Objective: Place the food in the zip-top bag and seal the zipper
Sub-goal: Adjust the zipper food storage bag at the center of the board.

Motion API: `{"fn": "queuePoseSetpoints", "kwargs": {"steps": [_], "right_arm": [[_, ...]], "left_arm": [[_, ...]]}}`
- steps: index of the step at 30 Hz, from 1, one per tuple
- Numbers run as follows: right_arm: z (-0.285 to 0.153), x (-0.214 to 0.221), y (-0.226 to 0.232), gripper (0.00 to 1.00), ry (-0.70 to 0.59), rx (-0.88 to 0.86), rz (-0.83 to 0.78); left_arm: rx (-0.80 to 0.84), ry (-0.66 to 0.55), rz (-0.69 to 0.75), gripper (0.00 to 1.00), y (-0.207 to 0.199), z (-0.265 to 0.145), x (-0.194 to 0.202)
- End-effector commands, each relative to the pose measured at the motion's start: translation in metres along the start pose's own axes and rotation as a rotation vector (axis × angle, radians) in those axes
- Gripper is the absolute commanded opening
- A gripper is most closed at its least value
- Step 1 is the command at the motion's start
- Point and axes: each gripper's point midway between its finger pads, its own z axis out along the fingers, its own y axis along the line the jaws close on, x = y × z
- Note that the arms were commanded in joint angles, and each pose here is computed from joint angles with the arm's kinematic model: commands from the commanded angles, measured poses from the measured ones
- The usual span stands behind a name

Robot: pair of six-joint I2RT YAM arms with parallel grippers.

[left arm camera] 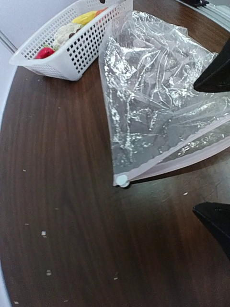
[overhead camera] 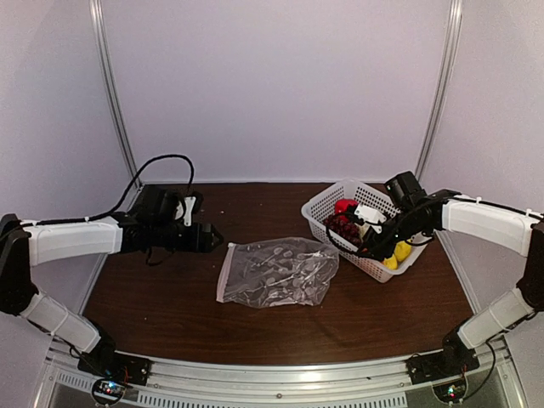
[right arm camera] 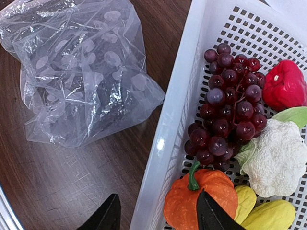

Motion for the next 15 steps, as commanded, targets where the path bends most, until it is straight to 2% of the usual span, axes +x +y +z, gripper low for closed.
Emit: {"fn": "queuePoseSetpoints", "kwargs": {"steps": [1,5,9,13,15], "right_arm": [[-0.004,0.011,0.003,0.55,0.033,0.016,0.014],[-0.017,0.011,0.009,0.56,0.021,0.014,0.000],[-0.027,0.017,0.011,0.58,0.018,0.044,-0.028],[-0.030,0.019,0.016,0.59,-0.003,0.041,-0.042],[-0.031,0.018,0.019,0.59,-0.010,0.028,-0.050]], "left_arm": [[0.023,0.073,-0.210,0.79,0.006,0.016,0.035],[-0.016,0.127,-0.256,0.75,0.018,0.024,0.058],[0.191,0.141,-0.240,0.72,-0.013,0.024,0.066],[0.196,0.143,-0.247,0.68,-0.012,0.024,0.072],[0.269,0.154,-0.262,0.63,-0.024,0.026,0.073]]}}
